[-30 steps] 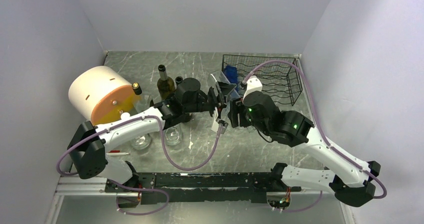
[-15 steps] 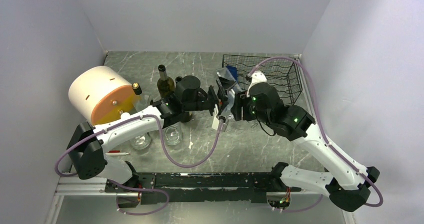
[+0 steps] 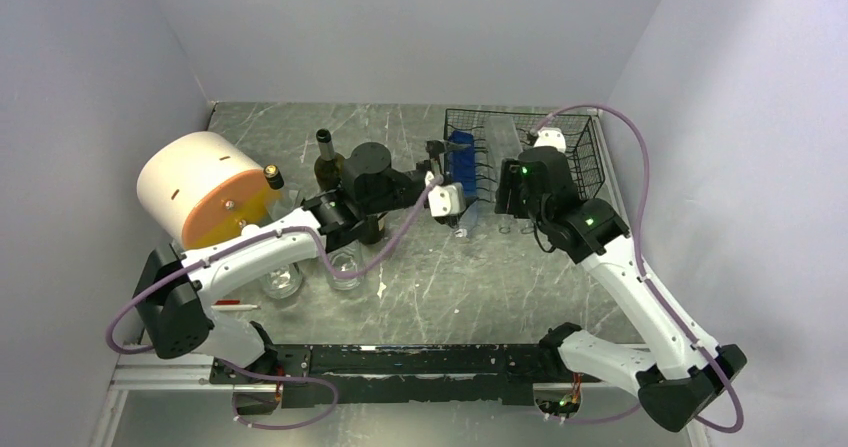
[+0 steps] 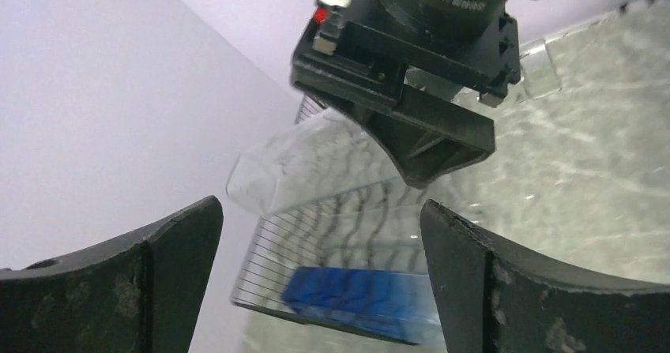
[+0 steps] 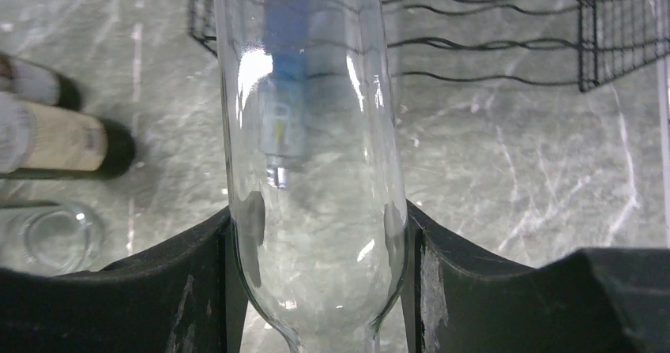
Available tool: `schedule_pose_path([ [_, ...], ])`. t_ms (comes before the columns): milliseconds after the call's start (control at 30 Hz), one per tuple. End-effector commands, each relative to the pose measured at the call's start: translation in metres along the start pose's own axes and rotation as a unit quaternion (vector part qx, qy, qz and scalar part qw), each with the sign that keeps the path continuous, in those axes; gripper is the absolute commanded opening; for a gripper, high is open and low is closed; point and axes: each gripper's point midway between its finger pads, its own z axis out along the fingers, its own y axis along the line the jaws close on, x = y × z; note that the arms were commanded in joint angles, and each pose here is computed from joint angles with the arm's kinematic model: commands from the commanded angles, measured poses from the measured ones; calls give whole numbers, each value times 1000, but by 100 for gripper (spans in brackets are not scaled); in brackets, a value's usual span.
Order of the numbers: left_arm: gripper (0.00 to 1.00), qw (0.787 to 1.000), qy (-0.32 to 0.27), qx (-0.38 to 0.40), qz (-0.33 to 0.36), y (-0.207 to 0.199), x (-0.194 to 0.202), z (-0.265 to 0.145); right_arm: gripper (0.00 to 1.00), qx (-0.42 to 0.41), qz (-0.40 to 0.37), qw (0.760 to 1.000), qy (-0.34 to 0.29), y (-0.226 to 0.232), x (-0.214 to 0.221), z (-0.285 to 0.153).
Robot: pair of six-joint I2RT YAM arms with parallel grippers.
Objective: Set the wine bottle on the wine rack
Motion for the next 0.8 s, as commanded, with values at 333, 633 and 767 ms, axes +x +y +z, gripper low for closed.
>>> schedule_pose_path([
  [333,99,886,37,-70,-457,-68,38,-33,0,124,119,984,41,-80,42,7],
  [633,99,711,155,-299,-617,-45,105,-56,0,154,175,970,64,-93,58,10],
  [767,99,739,199,-264,-587,-34,102,-50,0,158,206,964,64,-92,54,14],
])
